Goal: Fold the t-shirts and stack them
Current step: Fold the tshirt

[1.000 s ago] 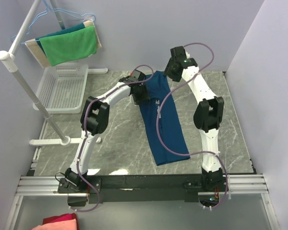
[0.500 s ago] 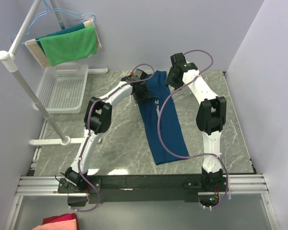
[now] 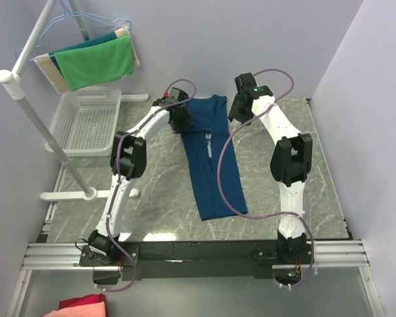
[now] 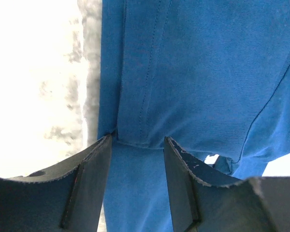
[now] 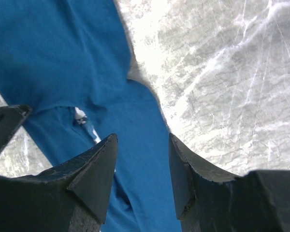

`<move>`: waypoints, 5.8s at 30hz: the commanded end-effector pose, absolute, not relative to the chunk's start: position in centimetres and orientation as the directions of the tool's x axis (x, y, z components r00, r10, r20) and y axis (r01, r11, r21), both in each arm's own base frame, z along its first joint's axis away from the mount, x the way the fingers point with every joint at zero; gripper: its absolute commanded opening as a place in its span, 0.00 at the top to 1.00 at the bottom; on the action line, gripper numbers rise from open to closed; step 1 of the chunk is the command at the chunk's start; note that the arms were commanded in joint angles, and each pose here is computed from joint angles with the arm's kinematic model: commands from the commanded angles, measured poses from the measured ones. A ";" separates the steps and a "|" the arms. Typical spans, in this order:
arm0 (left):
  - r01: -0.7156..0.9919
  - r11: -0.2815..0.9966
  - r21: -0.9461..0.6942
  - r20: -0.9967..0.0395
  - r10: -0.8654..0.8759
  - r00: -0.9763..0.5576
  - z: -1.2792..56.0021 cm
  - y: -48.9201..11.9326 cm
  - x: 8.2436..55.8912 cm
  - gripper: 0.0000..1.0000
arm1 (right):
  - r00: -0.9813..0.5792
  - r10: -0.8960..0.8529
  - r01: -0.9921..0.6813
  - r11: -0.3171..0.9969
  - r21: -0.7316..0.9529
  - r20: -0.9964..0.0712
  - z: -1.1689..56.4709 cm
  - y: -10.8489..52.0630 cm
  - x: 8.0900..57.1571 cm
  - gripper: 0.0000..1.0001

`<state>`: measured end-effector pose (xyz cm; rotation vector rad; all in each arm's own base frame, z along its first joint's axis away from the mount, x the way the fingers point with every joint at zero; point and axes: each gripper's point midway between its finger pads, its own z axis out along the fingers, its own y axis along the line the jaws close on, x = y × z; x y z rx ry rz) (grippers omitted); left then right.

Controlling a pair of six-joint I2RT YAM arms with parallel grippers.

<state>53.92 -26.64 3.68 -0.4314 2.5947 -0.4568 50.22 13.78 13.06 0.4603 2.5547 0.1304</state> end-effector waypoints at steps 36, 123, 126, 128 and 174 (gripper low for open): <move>-0.210 0.862 -0.461 -0.196 -0.329 -0.924 8.0 -30.6 21.1 0.45 | -0.855 0.416 0.329 0.897 0.295 -0.309 8.6 13.3 23.5 0.43; -0.360 0.919 -0.160 -0.288 -0.392 -0.874 4.8 -26.0 11.4 0.99 | -0.918 0.291 0.208 0.931 0.300 -0.268 5.8 21.1 13.4 1.00; -0.370 0.916 -0.154 -0.361 -0.400 -0.842 6.8 -26.2 13.0 0.99 | -0.901 0.292 0.199 0.935 0.293 -0.320 7.5 21.2 14.5 1.00; -0.378 0.918 -0.121 -0.441 -0.391 -0.808 7.4 -25.7 14.5 0.99 | -0.893 0.275 0.191 0.948 0.254 -0.355 8.1 20.8 15.3 1.00; -0.251 0.952 -0.174 -0.518 -0.305 -0.799 6.3 -27.0 48.2 0.80 | -0.804 0.430 0.413 0.901 0.134 -0.411 8.3 20.4 43.5 0.88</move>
